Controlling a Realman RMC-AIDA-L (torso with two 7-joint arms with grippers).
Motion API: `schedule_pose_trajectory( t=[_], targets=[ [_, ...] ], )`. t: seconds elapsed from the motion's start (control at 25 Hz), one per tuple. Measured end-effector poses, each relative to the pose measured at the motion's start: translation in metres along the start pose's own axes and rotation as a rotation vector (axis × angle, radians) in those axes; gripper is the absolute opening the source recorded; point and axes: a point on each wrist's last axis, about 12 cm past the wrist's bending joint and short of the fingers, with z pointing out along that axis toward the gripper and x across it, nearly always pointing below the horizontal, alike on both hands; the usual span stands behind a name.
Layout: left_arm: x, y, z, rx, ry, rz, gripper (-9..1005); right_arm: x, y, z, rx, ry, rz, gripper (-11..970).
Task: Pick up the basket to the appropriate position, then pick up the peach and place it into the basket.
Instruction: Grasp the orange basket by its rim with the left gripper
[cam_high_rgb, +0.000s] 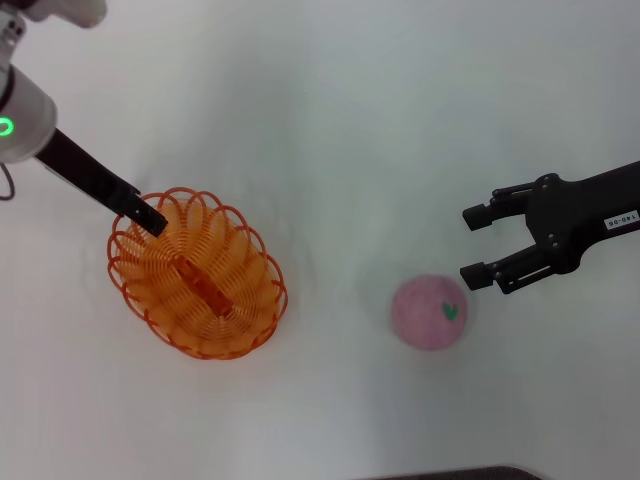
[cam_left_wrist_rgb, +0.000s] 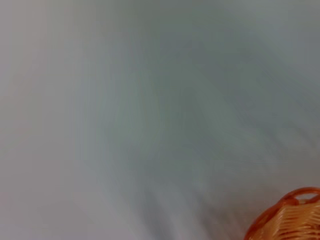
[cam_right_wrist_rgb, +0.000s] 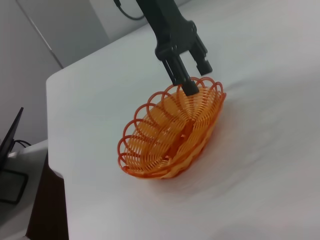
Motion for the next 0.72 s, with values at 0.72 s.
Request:
schedule_pose_trajectory(
  t=[0.72],
  targets=[
    [0.0,-0.0012,0.008,-0.005,0.021,-0.013,597,0.0018,-0.0021,0.0006,0.016,0.0,0.005,937]
  ],
)
